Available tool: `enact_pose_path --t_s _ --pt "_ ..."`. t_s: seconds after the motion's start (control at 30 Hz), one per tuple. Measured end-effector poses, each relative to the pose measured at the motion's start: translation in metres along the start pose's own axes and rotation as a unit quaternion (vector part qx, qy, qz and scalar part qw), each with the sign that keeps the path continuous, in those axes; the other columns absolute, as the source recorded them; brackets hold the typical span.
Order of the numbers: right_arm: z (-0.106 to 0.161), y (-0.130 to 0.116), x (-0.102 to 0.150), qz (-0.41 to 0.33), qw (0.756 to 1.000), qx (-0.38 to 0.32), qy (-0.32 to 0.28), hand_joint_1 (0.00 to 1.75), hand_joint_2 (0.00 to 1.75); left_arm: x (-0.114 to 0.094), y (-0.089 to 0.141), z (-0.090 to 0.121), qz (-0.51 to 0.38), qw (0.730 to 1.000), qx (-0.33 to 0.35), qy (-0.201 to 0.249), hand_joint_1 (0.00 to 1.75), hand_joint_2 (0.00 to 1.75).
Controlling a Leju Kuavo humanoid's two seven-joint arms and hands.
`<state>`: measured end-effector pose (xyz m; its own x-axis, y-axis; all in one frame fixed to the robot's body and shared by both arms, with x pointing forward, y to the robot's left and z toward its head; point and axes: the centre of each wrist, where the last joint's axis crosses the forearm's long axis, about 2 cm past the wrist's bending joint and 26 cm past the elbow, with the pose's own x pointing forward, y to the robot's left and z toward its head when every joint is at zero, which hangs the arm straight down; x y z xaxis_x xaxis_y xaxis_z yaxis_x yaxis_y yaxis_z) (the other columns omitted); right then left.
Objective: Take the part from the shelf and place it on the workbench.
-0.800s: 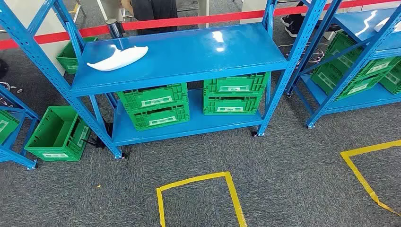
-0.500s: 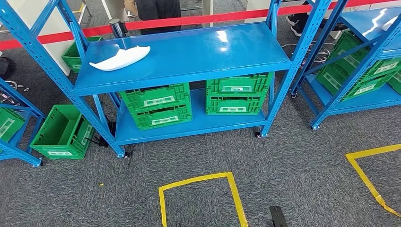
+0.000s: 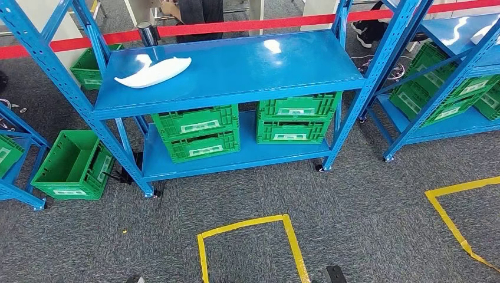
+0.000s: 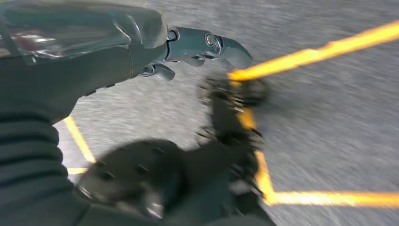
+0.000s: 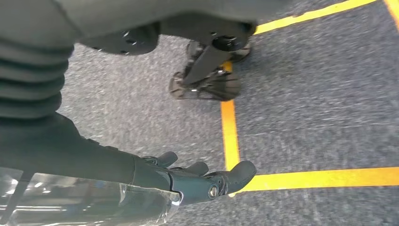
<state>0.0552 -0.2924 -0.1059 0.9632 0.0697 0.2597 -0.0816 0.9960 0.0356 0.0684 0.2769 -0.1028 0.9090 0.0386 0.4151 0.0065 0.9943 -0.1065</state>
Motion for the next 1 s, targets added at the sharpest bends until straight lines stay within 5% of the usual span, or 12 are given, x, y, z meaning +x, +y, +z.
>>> enact_pose_path --t_s 0.5,0.83,1.0 --pt "0.001 -0.013 -0.013 0.033 0.999 -0.007 0.035 0.0 0.0 0.127 -0.049 -0.001 0.026 0.955 -0.206 -0.21 0.0 0.0" --pt "0.001 -0.019 -0.016 0.043 0.998 0.008 0.042 0.0 0.0 0.199 -0.091 0.03 0.037 0.863 -0.388 -0.321 0.0 0.0" --pt "0.002 -0.025 -0.02 0.045 0.998 0.012 0.051 0.0 0.0 0.218 -0.114 0.049 0.049 0.807 -0.476 -0.347 0.0 0.0"
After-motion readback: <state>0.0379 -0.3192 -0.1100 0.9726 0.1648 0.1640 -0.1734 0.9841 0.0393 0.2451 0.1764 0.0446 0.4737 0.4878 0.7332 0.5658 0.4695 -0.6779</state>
